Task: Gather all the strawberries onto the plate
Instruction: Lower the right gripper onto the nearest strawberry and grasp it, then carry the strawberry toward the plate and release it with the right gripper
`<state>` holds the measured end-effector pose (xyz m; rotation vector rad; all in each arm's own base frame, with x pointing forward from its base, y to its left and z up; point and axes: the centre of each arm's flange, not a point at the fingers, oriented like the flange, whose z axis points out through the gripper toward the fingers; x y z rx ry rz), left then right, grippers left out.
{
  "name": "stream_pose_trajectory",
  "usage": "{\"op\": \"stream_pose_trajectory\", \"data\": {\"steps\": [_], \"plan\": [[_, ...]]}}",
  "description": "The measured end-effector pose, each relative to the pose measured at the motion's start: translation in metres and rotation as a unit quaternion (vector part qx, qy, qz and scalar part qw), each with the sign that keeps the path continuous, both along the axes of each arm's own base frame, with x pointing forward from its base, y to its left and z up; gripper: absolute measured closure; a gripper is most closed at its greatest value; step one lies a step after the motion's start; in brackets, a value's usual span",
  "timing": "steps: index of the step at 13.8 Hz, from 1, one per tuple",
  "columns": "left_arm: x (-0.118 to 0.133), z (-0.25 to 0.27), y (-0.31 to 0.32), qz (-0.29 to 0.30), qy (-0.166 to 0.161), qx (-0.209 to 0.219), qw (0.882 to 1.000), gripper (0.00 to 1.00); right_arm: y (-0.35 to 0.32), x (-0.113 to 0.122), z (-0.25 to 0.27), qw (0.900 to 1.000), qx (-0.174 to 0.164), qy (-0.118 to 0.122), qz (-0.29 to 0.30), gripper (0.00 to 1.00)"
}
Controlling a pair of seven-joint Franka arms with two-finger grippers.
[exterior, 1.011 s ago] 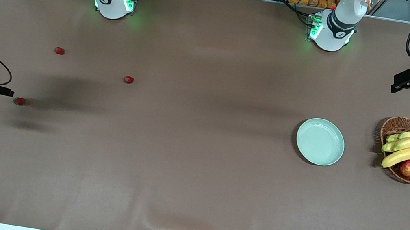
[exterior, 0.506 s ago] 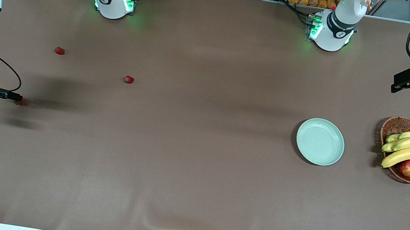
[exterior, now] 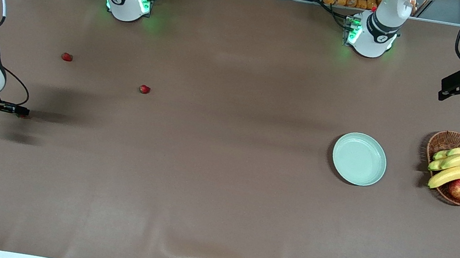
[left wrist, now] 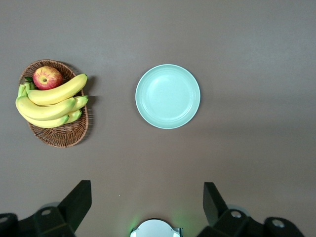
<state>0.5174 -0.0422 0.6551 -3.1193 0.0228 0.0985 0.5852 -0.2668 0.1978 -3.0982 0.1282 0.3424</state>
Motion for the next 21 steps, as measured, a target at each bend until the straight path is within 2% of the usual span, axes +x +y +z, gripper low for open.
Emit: {"op": "stream_pose_trajectory", "data": {"steps": [3, 6, 7, 8, 9, 11, 13, 16, 20, 21], "plan": [[-0.005, 0.007, 0.000, 0.000, -0.005, 0.001, 1.000, 0.00, -0.003, -0.003, -0.010, 1.000, 0.000, 0.003, 0.002, 0.33], [-0.005, 0.007, -0.001, -0.008, -0.005, 0.000, 1.000, 0.00, -0.007, -0.003, -0.013, 1.000, -0.003, 0.000, 0.003, 0.57], [-0.005, 0.007, -0.001, -0.013, -0.004, 0.000, 1.000, 0.00, -0.007, -0.003, -0.013, 1.000, -0.003, 0.000, 0.003, 0.58], [-0.006, 0.006, -0.002, -0.015, -0.001, 0.000, 1.000, 0.00, -0.007, -0.003, -0.013, 1.000, -0.003, 0.000, 0.004, 0.67], [-0.008, 0.006, -0.005, -0.021, 0.005, 0.001, 1.000, 0.00, -0.007, -0.003, -0.013, 1.000, -0.003, 0.000, 0.004, 0.69], [-0.015, 0.010, -0.020, -0.035, 0.009, 0.003, 0.999, 0.00, -0.007, -0.003, -0.013, 1.000, -0.003, 0.000, 0.004, 0.69], [-0.027, 0.024, -0.033, -0.047, -0.001, 0.006, 0.999, 0.00, -0.005, -0.002, -0.012, 1.000, -0.001, 0.002, 0.006, 0.69], [-0.052, 0.046, -0.035, -0.047, -0.004, 0.011, 0.999, 0.00, 0.003, 0.005, -0.001, 1.000, 0.007, 0.016, 0.012, 0.69], [-0.065, 0.055, -0.031, -0.043, 0.000, 0.013, 0.999, 0.00, 0.037, 0.036, 0.036, 1.000, -0.004, -0.003, 0.016, 0.69], [-0.065, 0.054, -0.031, -0.043, 0.002, 0.013, 0.999, 0.00, 0.053, 0.044, 0.045, 1.000, -0.007, 0.000, 0.007, 0.69]]}}
